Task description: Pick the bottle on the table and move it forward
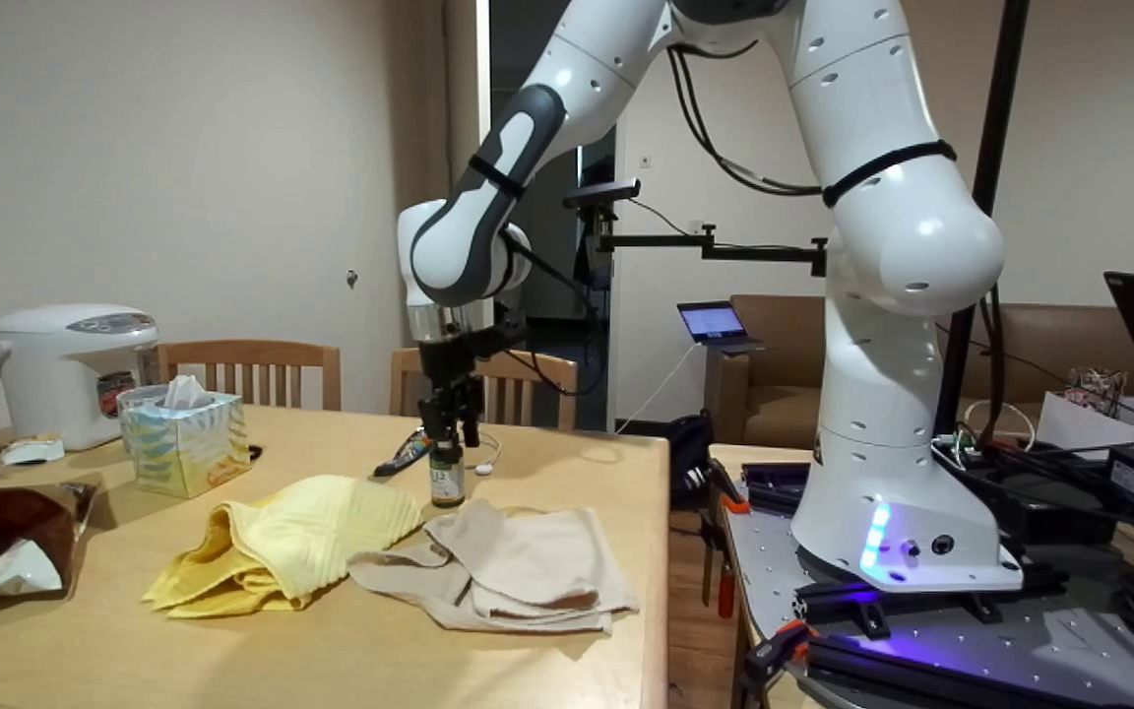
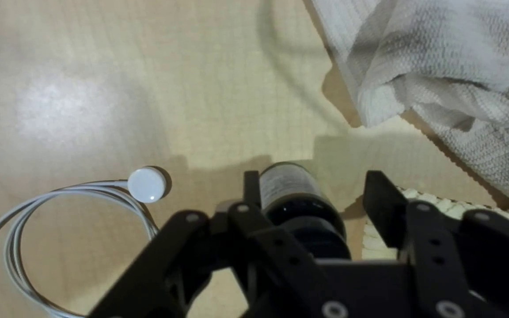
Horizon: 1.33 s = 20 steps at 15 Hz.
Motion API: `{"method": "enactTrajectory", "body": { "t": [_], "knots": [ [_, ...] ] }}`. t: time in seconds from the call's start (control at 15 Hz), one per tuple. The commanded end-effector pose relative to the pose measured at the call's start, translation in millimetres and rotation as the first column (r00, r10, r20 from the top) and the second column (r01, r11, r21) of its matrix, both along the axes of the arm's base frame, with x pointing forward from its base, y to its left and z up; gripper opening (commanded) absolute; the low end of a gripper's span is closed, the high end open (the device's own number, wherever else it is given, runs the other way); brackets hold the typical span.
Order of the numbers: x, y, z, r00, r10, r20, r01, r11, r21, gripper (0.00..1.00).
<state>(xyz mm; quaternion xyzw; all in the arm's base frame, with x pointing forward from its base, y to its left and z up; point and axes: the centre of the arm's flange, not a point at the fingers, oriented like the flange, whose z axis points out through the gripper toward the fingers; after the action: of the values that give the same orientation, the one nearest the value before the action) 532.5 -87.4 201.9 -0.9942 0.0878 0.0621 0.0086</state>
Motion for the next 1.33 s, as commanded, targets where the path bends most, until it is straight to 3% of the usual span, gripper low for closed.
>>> {"method": "enactTrajectory", "body": {
  "t": [0.0, 0.13, 0.33, 0.47, 1.27],
  "knots": [
    [-7, 1, 15, 0.999, 0.022, 0.033, -0.022, 1.000, 0.001, 0.83],
    [-6, 1, 19, 0.999, 0.021, 0.035, -0.021, 1.000, -0.004, 0.81],
    [-5, 0, 22, 0.999, 0.019, 0.040, -0.019, 1.000, -0.004, 0.97],
    [-3, 0, 23, 0.999, 0.024, 0.043, -0.024, 1.000, -0.001, 1.00],
    [24, -9, 19, 0.994, 0.097, 0.049, -0.098, 0.995, 0.026, 1.00]
  ]
}}
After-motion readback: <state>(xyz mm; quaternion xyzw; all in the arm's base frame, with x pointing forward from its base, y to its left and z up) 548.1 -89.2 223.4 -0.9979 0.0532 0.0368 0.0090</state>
